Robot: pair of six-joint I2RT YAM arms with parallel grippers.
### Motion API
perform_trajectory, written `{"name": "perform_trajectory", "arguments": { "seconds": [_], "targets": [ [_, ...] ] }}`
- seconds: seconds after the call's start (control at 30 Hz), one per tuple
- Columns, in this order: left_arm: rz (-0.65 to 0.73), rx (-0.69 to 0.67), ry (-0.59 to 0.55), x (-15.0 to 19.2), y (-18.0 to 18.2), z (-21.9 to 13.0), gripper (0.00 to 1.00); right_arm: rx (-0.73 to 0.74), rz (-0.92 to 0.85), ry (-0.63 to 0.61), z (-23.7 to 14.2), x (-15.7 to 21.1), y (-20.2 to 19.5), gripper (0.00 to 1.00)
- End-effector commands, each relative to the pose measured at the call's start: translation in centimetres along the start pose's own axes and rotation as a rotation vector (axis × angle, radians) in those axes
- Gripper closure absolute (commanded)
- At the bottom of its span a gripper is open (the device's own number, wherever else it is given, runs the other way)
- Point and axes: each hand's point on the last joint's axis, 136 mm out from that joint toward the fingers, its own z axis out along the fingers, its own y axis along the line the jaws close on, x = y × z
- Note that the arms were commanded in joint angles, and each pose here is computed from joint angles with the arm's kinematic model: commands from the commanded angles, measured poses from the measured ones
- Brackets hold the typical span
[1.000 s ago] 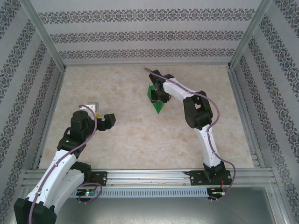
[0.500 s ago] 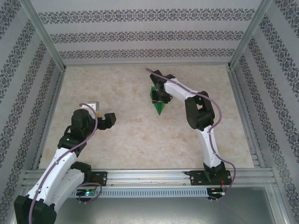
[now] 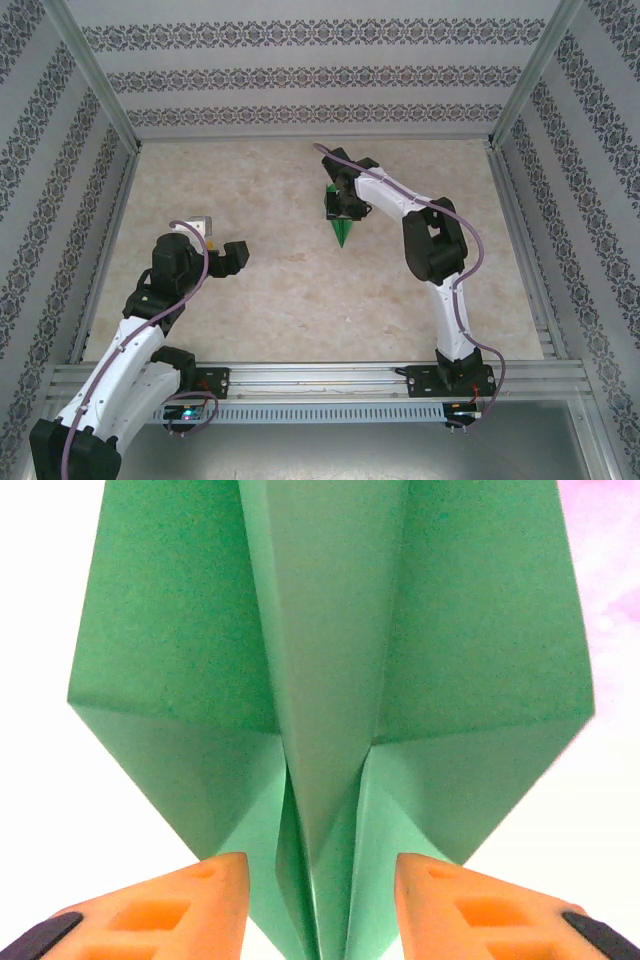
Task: Fold a paper plane with a square sheet of paper (fold left side to right side)
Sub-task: Place the paper plane at the top-center of the table, then reset both arms
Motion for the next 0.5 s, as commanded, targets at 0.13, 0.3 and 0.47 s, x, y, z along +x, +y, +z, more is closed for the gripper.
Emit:
{"name": "perform_trajectory", "arguments": {
  "seconds": [0.13, 0.3, 0.47],
  "targets": [
    [-0.024, 0.026, -0.04, -1.6, -0.6, -0.5, 0.02, 0.001, -0.036, -0.07, -4.6, 1.1, 0.6, 0.54],
    [-0.018, -0.006, -0.066, -2.4, -0.1, -0.7, 0.0, -0.023, -0.056, -0.175, -9.0, 2.9, 0.2, 0.48],
    [-0.014, -0.059, -0.084, -3.5, 0.7, -1.0, 0.0, -0.062, -0.06, -0.293, -13.4, 5.2, -1.3, 0.42]
  ]
}}
